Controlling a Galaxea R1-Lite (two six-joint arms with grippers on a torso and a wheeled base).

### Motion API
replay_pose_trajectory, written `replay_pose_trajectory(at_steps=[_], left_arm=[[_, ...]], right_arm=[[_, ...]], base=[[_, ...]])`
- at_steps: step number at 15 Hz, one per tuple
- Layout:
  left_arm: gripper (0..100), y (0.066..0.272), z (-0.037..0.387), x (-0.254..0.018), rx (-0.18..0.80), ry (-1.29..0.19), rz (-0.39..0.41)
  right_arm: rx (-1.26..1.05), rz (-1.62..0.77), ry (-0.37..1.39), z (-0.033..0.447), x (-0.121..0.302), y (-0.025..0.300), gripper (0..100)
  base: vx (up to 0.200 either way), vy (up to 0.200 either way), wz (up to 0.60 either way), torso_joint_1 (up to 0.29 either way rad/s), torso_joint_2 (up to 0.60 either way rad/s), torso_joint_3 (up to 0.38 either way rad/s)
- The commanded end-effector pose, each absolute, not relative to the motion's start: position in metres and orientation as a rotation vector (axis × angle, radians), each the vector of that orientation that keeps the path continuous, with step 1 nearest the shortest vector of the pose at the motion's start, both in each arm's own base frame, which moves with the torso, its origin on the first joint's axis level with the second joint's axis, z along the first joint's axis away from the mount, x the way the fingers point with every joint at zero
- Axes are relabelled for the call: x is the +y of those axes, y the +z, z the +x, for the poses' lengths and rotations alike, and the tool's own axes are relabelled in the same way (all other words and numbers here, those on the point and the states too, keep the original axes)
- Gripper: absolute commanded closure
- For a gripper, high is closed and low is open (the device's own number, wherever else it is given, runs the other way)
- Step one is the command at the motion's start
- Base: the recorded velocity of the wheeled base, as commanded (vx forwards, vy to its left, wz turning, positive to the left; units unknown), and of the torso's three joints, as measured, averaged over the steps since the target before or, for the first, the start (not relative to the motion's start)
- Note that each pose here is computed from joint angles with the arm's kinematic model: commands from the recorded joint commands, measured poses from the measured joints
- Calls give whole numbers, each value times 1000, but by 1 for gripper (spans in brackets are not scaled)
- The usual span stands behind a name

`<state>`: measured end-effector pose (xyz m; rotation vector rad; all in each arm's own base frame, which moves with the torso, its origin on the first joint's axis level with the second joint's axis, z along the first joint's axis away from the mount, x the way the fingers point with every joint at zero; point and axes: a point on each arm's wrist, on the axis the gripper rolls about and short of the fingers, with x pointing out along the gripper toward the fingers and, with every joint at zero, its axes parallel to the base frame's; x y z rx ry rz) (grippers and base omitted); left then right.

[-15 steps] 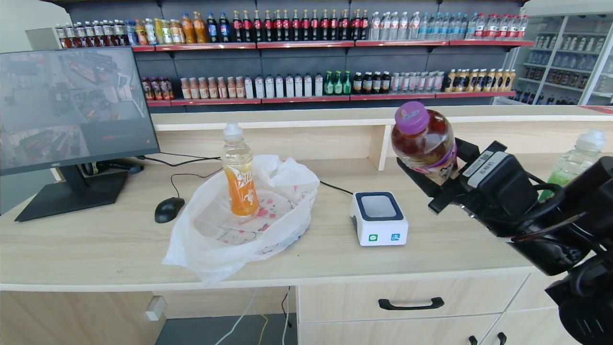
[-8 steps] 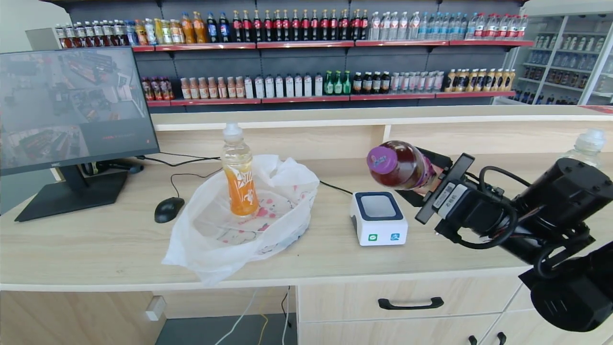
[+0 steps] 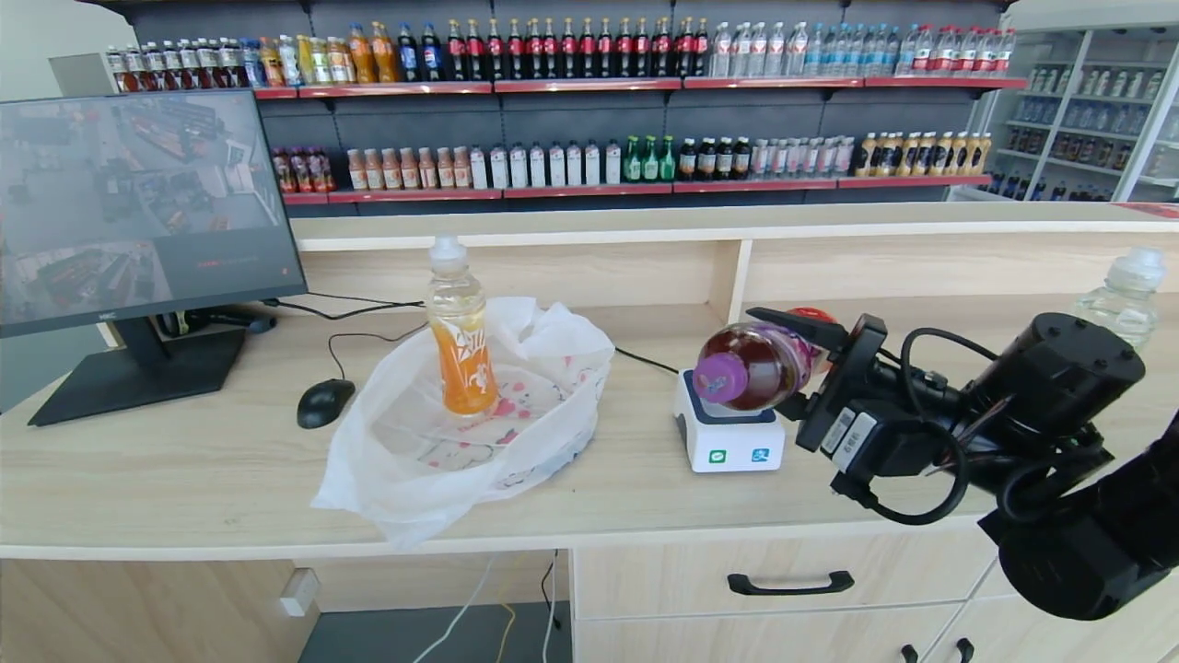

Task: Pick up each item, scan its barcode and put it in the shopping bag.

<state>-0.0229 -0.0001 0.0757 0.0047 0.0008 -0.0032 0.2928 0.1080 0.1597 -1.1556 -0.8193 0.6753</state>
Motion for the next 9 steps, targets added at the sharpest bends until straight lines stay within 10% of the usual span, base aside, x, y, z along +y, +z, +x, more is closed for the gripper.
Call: replay_pose_trajectory(at_steps=[1,9], left_arm=[[0,76,-23,0,0,-3,5],[0,75,-23,0,2,-3,5]], right_arm=[[-818,-1175,661,299,104,158,100],[-847,-1260,712,320,98,135,100]], base=[[0,0,0,0,0,0],[0,0,0,0,0,0]])
